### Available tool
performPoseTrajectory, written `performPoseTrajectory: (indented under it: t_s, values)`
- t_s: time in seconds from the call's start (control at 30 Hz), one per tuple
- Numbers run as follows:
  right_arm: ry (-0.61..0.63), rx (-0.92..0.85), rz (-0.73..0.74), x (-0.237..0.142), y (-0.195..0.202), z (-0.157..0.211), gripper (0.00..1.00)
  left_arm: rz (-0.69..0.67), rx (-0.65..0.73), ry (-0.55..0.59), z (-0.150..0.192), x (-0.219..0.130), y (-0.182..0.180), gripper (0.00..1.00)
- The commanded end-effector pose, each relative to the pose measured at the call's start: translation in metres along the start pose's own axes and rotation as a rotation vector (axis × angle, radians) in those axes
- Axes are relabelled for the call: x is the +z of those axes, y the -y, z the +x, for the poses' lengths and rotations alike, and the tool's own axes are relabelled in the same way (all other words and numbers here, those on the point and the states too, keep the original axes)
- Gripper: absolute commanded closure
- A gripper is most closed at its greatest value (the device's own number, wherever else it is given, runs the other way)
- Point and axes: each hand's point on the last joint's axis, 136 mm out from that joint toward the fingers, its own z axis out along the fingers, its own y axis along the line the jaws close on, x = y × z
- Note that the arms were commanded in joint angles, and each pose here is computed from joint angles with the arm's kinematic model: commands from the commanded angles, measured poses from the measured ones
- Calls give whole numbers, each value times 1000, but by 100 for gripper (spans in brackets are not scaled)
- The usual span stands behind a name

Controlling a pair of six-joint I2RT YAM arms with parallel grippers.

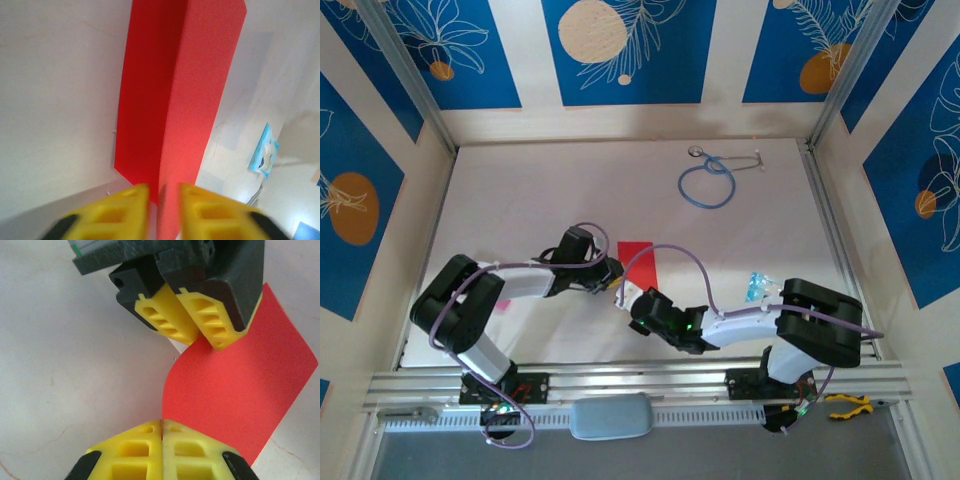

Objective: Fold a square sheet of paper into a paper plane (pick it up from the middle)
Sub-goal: Third fold the triangle at the center of the table.

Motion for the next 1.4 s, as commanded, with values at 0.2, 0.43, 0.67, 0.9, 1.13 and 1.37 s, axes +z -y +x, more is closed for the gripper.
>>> performPoseTrajectory:
  t_s: [0.2, 0.43, 0.67, 0.9, 1.13, 1.37]
  values:
    - [26, 259, -310, -13, -12, -9, 100, -140, 94, 147, -26, -50, 3, 57]
    - [16, 434, -506, -16, -11, -19, 100, -138, 191, 155, -34, -68, 19, 58]
    - [21, 532, -630, -20, -7, -29, 100, -55, 288, 69, -37, -56, 54, 65]
    - [2, 589, -650, -17, 0, -26, 100, -14, 356, -56, -42, -28, 74, 71]
    - [-17, 611, -611, -8, 4, -20, 100, -41, 353, -158, -43, 6, 65, 78]
    - [-39, 622, -594, -1, 5, -15, 100, -134, 325, -220, -38, 30, 28, 83]
